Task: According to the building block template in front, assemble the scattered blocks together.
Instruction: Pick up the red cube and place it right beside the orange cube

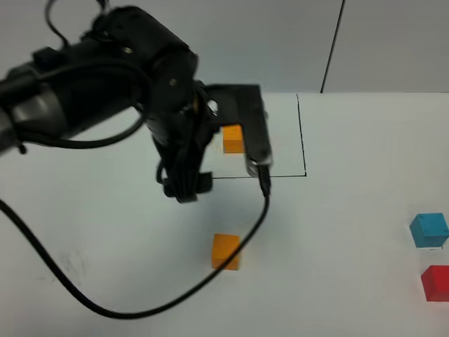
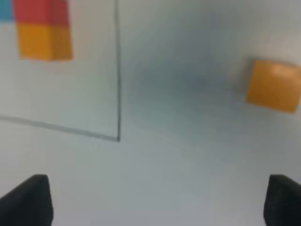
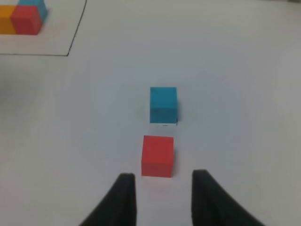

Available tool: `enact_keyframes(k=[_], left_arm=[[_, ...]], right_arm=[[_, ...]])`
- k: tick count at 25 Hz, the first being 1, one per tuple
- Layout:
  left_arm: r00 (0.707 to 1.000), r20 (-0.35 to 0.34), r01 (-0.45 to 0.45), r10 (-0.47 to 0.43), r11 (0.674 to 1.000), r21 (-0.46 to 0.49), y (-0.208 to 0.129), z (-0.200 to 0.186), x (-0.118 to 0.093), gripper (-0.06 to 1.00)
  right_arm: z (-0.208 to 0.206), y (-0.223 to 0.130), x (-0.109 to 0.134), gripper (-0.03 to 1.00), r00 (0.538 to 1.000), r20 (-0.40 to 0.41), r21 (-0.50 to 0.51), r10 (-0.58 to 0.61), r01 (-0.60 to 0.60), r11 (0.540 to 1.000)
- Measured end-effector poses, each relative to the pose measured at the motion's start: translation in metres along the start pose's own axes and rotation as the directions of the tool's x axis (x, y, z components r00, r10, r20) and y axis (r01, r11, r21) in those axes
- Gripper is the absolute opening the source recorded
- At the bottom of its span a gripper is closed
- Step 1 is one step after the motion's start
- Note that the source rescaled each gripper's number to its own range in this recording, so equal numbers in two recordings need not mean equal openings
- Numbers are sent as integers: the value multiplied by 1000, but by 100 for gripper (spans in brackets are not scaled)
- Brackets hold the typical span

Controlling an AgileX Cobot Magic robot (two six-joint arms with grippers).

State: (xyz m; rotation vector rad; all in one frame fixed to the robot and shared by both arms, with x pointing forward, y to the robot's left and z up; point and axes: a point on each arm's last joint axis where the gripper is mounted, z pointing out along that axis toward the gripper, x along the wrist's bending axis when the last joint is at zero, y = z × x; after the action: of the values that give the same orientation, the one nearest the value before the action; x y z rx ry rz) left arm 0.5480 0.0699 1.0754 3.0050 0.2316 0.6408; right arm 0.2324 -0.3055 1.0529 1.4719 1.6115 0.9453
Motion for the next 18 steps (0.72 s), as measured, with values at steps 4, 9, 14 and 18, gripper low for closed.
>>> enact_keyframes(k=[4,9,14,18], left_arm=[[956,-137,281,-261,947,157,-63,-37,31,92],[770,-235,623,-594,778,76,-139,-84,53,90],[595,-254,776,-763,627,-66,-200,-144,35,87],[510,-299,809,-806,568,-153,-232,-184,-7,85]], right_arm=[[0,0,0,0,1000,0,0,0,0,1000],[0,0,0,0,1000,0,0,0,0,1000],[0,0,0,0,1000,0,0,0,0,1000],[0,0,0,0,1000,0,0,0,0,1000]])
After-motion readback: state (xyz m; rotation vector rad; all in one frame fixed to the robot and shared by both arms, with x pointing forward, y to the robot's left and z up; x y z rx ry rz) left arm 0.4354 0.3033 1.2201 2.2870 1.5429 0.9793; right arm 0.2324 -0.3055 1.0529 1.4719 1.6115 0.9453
